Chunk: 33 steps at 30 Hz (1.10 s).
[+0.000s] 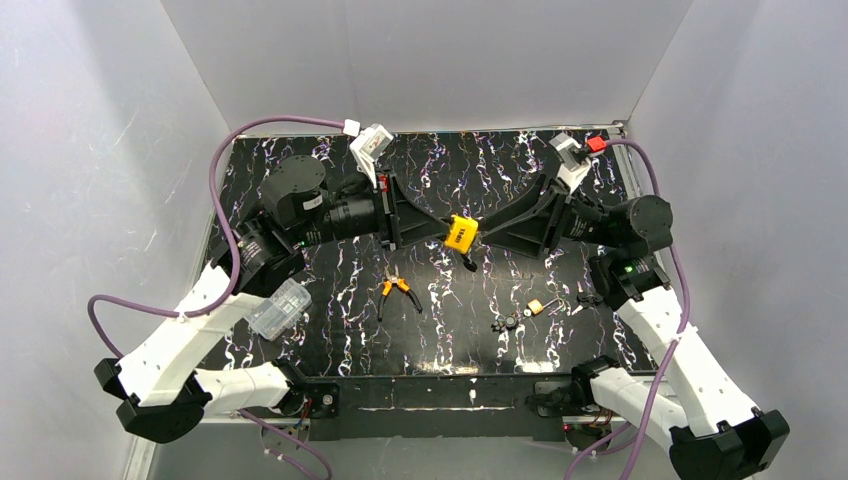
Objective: Lock with the key
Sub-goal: Lock the lock.
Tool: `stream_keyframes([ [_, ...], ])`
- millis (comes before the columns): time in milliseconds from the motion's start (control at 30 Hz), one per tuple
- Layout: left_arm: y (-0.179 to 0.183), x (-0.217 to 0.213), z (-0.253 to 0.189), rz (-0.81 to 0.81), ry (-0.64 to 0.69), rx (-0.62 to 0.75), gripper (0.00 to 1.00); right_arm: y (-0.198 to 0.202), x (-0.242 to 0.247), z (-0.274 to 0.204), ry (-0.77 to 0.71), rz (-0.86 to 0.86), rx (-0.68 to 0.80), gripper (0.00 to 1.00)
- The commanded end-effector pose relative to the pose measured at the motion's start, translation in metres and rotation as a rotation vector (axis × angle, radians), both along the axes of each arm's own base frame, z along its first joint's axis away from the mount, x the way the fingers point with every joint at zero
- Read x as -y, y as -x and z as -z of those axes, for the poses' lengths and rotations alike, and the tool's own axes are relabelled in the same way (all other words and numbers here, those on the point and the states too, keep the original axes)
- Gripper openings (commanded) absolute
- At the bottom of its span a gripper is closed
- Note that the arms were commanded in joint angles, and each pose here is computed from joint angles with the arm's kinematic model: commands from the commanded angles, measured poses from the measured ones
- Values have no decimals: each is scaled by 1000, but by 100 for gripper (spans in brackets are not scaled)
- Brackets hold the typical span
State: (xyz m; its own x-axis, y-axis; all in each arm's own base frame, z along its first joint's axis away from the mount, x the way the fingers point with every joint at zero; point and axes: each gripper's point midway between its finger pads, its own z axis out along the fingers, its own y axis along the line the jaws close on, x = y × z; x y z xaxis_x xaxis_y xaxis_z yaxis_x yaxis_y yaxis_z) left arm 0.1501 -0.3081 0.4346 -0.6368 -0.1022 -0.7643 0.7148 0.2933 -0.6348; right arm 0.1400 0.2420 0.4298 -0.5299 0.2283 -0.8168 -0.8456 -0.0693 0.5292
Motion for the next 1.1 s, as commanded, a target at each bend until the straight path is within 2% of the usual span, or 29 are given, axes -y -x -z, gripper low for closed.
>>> stream_keyframes([
  [0, 5, -3, -42, 18, 113, 77, 0, 4, -2, -7, 2, -3, 57, 54],
  [300, 1, 0, -39, 11, 113, 65, 0, 4, -3, 1, 11, -10, 40, 39],
  [467, -1, 1, -38, 10, 113, 62, 0, 4, -4, 2, 15, -10, 36, 26],
  [567, -2, 1, -38, 6, 112, 62, 0, 3, -4, 3, 18, -16, 34, 24],
  [733, -6, -2, -38, -21, 109, 76, 0, 1, -5, 7, 23, -17, 25, 1],
  [1067, -23, -23, -33, -132, 18, 175, 0, -6, -5, 17, 44, -3, 3, 1],
])
